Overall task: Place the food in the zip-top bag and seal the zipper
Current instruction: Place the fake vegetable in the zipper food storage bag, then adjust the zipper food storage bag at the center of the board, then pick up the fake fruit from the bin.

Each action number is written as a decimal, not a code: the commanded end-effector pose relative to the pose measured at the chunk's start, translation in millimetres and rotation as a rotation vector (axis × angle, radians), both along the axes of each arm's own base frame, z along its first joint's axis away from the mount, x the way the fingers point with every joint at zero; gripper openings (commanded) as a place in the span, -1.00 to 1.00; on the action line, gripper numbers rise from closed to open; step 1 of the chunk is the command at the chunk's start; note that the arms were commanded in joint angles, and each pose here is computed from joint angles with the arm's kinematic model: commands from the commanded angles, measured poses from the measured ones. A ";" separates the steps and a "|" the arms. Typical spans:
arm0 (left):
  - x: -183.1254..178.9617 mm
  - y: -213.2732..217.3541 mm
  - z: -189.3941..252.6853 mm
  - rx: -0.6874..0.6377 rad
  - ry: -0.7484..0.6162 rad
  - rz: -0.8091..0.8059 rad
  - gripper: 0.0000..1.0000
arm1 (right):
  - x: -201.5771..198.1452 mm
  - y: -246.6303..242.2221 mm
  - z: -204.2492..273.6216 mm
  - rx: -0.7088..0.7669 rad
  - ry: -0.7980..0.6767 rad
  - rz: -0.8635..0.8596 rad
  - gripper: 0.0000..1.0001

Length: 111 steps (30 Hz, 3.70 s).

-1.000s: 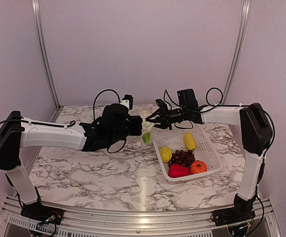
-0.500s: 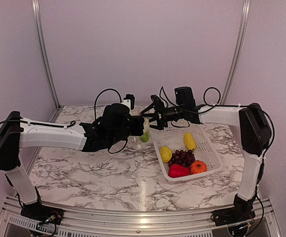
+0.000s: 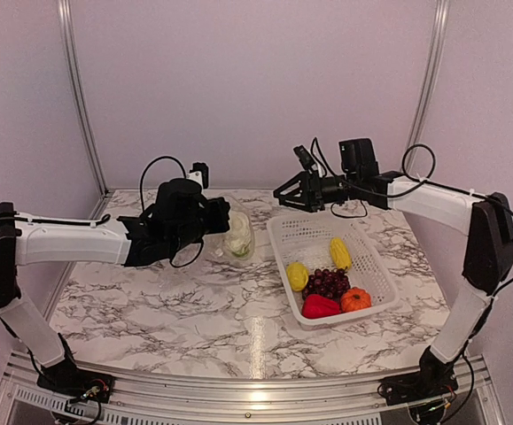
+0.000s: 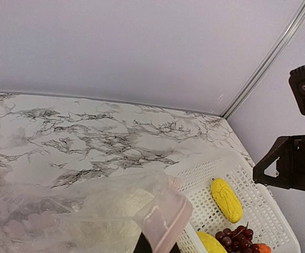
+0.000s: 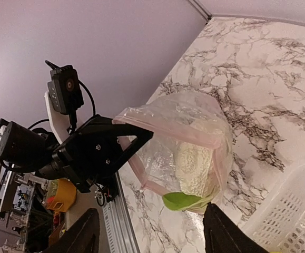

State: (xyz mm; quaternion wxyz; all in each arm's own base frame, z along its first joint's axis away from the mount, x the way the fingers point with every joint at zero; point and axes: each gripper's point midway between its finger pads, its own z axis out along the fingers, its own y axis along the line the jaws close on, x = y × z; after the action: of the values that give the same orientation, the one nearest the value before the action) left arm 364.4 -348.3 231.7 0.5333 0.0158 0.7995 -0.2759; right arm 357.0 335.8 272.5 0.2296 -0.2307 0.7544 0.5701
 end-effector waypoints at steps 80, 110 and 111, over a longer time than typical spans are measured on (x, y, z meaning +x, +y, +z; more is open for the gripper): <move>8.7 71.5 60.1 0.550 0.168 0.006 -1.00 | -8.8 55.9 63.9 0.052 -0.170 0.238 -0.35; 2.4 90.5 44.3 0.522 0.183 -0.066 -1.00 | -0.5 -137.5 -101.9 -0.692 -0.462 0.211 -0.07; 1.9 90.8 43.0 0.520 0.185 -0.065 -1.00 | -5.2 -139.7 -107.0 -0.708 -0.459 0.235 -0.07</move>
State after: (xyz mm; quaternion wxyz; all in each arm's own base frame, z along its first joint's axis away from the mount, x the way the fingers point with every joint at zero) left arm 364.7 -249.1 266.4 0.4085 0.1647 0.8966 -0.0466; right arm 373.1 206.8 176.0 0.2589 -0.4474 0.8128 0.2685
